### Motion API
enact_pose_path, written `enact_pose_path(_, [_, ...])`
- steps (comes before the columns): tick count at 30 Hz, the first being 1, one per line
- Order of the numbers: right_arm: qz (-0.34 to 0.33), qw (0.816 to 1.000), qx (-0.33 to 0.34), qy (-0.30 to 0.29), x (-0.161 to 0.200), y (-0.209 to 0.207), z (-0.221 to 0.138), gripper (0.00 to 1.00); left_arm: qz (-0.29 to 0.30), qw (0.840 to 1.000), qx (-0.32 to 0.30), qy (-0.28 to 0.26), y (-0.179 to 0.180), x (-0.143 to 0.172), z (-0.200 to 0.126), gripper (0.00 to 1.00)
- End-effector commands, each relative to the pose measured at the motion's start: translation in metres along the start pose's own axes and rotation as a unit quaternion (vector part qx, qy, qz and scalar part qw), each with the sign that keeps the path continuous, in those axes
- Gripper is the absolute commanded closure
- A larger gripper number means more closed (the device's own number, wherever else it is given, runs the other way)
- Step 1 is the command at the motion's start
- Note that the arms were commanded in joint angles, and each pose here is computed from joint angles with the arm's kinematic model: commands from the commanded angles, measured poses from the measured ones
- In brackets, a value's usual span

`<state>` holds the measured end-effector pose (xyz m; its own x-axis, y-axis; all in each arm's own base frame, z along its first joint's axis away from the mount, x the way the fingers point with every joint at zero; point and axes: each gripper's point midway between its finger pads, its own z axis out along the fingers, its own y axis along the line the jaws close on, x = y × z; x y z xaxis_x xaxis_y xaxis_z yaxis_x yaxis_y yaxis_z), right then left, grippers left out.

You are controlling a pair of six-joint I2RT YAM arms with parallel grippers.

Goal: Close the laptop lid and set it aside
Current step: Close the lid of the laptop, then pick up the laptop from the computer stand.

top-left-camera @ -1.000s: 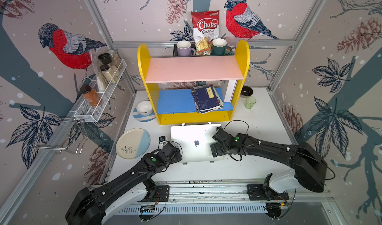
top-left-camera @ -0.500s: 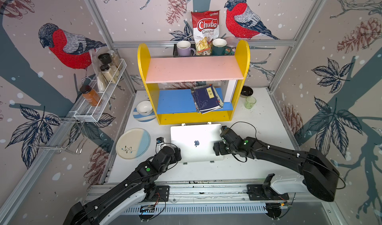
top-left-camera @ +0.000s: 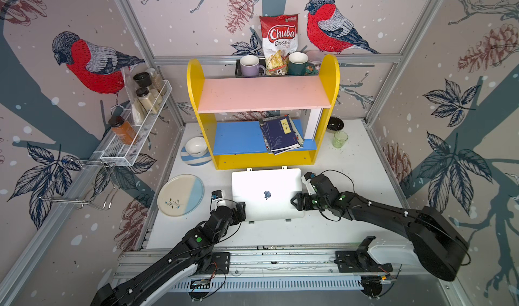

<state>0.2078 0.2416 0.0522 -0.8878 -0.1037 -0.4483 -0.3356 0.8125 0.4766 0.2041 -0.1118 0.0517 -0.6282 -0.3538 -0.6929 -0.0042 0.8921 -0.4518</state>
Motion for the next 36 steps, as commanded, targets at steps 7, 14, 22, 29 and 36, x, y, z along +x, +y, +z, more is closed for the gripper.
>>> enact_pose_path(7, [-0.002, 0.998, -0.057, -0.032, -0.009, 0.001, 0.005, 0.26, 0.023, 0.997, 0.052, -0.048, -0.022, -0.019, 0.0, 0.05])
enact_pose_path(14, [0.009, 0.996, -0.077, -0.044, -0.015, -0.007, 0.01, 0.29, 0.021, 0.994, 0.082, -0.064, -0.035, -0.028, -0.003, 0.1])
enact_pose_path(22, [0.019, 0.995, -0.091, -0.048, -0.02, -0.012, 0.009, 0.32, 0.037, 0.994, 0.093, -0.045, -0.051, -0.032, 0.007, 0.1])
enact_pose_path(29, [0.027, 0.992, -0.11, -0.057, -0.029, -0.013, 0.006, 0.37, 0.027, 0.995, 0.092, -0.041, -0.05, -0.03, 0.015, 0.1])
enact_pose_path(36, [0.036, 0.988, -0.139, -0.057, -0.037, -0.012, 0.01, 0.42, 0.014, 0.99, 0.119, -0.068, -0.058, -0.046, 0.005, 0.12])
